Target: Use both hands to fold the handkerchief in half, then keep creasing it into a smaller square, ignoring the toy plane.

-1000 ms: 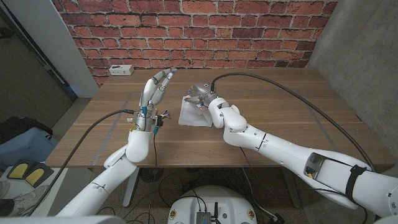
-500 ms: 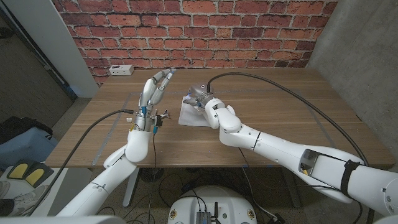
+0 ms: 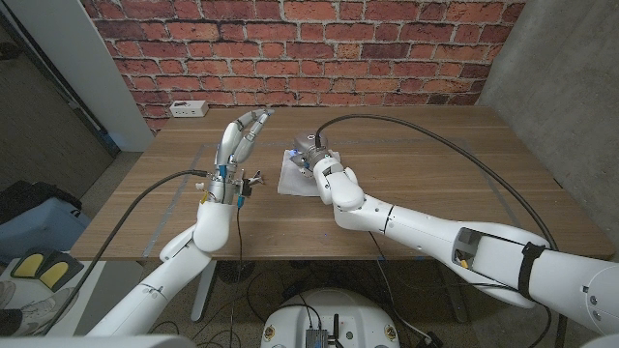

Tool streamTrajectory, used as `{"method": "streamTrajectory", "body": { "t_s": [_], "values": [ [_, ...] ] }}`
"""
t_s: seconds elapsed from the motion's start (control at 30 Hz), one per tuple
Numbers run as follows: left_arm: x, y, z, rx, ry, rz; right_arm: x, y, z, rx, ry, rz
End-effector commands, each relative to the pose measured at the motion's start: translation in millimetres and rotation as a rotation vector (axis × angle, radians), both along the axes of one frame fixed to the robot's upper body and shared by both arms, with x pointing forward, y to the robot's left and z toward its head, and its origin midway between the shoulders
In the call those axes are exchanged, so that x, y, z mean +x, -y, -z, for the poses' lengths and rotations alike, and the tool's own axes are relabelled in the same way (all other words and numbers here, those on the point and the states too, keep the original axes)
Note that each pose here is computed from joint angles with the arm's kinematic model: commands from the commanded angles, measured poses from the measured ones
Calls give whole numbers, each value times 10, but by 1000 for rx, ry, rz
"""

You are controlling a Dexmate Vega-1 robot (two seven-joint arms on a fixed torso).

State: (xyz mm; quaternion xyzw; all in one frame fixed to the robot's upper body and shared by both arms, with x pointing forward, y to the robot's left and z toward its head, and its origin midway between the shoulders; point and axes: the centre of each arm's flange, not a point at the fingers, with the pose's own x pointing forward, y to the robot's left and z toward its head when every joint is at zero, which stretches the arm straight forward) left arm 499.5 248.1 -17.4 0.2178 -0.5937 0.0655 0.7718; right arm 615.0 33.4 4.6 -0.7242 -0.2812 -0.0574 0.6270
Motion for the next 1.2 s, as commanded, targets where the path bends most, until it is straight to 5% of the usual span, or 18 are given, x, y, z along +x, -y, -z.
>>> {"method": "streamTrajectory", "body": {
  "t_s": [0.03,0.23,0.6,0.87,1.2],
  "values": [
    [21,-13,-10,3,-6,0,97,26,91,-25,110,41],
    [19,-21,-4,-3,-5,-3,123,48,100,-47,62,87],
    [15,-21,2,0,-9,-3,100,65,141,-39,139,55],
    [1,-17,11,-2,-11,-1,9,121,172,37,222,-64],
    [-18,7,7,0,0,18,-226,217,211,185,426,-269]
  ]
}}
